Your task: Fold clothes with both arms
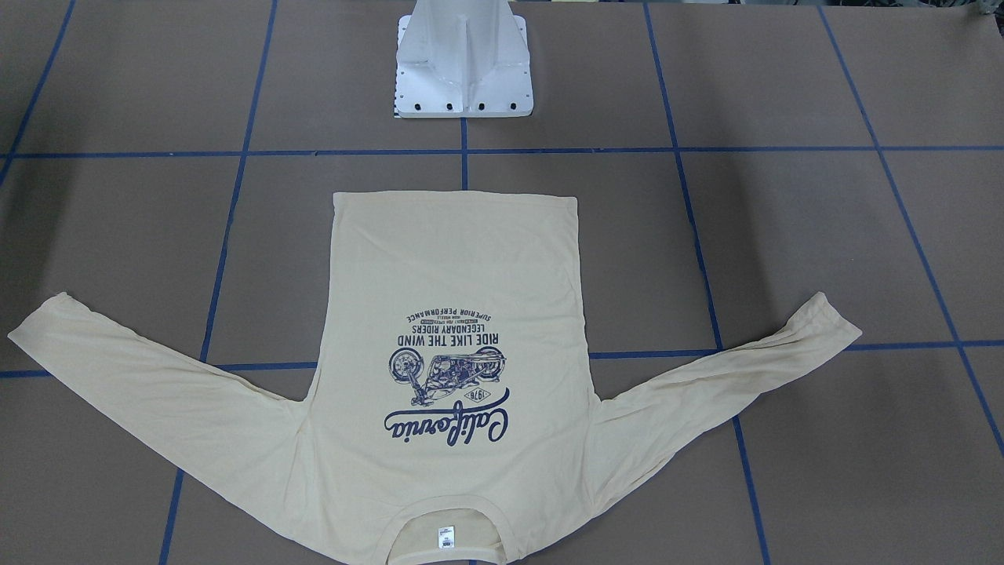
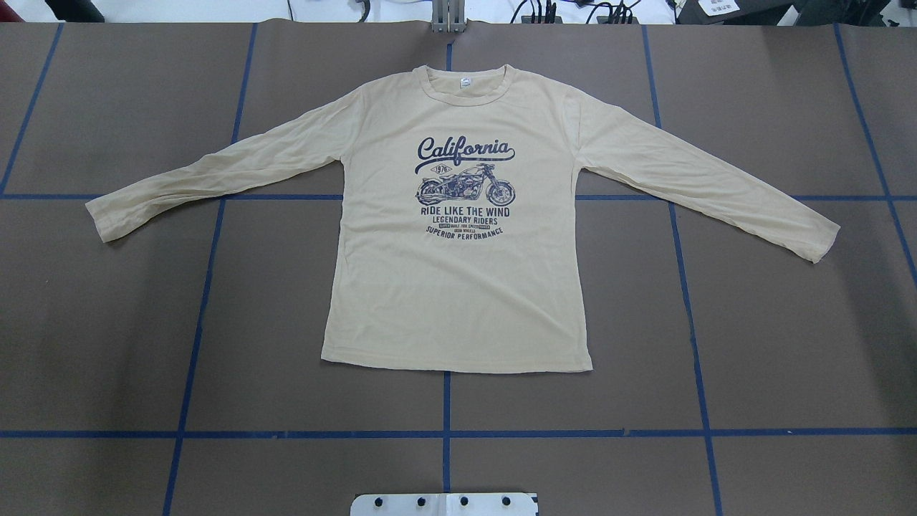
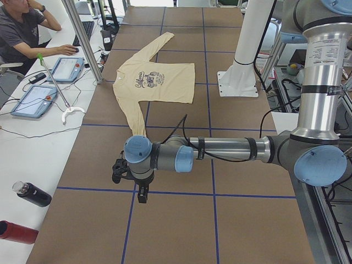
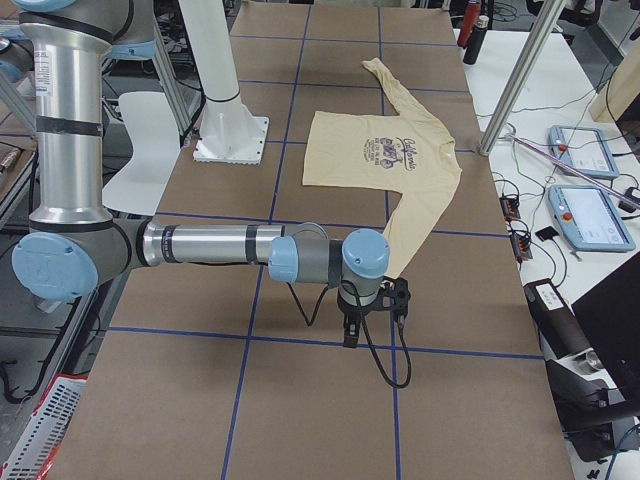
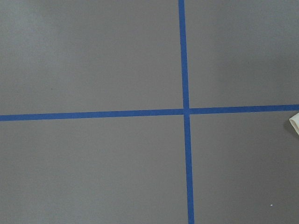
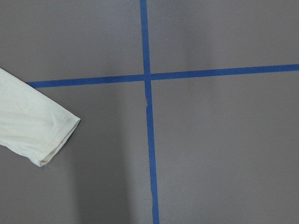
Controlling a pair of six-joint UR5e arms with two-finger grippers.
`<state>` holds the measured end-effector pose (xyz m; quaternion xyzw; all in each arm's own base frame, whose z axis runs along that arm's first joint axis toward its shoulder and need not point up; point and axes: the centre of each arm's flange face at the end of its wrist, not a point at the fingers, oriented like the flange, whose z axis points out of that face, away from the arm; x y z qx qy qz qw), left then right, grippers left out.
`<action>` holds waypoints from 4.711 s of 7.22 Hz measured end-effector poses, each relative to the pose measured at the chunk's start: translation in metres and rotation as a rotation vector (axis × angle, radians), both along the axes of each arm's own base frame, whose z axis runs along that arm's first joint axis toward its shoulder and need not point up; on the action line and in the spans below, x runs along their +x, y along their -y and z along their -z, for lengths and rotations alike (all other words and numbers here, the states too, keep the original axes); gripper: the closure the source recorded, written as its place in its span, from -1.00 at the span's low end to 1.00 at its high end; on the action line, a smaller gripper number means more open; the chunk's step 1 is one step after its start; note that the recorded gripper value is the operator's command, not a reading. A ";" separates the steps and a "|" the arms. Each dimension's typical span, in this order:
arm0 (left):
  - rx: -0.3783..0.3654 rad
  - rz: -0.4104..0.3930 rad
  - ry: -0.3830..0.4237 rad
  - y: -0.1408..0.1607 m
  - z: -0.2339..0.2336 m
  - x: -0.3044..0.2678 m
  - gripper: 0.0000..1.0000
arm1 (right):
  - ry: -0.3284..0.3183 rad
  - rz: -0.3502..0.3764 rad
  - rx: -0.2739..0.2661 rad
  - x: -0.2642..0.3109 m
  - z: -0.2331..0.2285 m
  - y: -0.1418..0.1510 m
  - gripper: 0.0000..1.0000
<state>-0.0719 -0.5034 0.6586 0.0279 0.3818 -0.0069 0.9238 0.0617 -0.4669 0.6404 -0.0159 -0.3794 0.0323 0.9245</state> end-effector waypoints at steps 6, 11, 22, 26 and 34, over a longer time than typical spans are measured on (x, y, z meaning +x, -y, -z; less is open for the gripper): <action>0.121 0.001 0.002 0.024 0.036 0.000 -0.99 | 0.007 0.022 0.066 -0.012 0.033 0.031 -0.99; 0.293 -0.025 -0.016 0.039 0.071 0.013 -0.99 | 0.073 0.079 0.207 -0.129 0.074 0.065 -1.00; 0.334 -0.061 -0.023 0.060 0.072 0.034 -0.99 | 0.051 0.178 0.246 -0.240 -0.013 0.046 -0.64; 0.328 -0.058 -0.024 0.060 0.071 0.034 -0.99 | 0.042 0.178 0.227 -0.240 -0.022 0.045 -0.15; 0.331 -0.056 -0.024 0.063 0.074 0.034 -0.99 | 0.048 0.161 0.218 -0.236 -0.020 0.047 1.00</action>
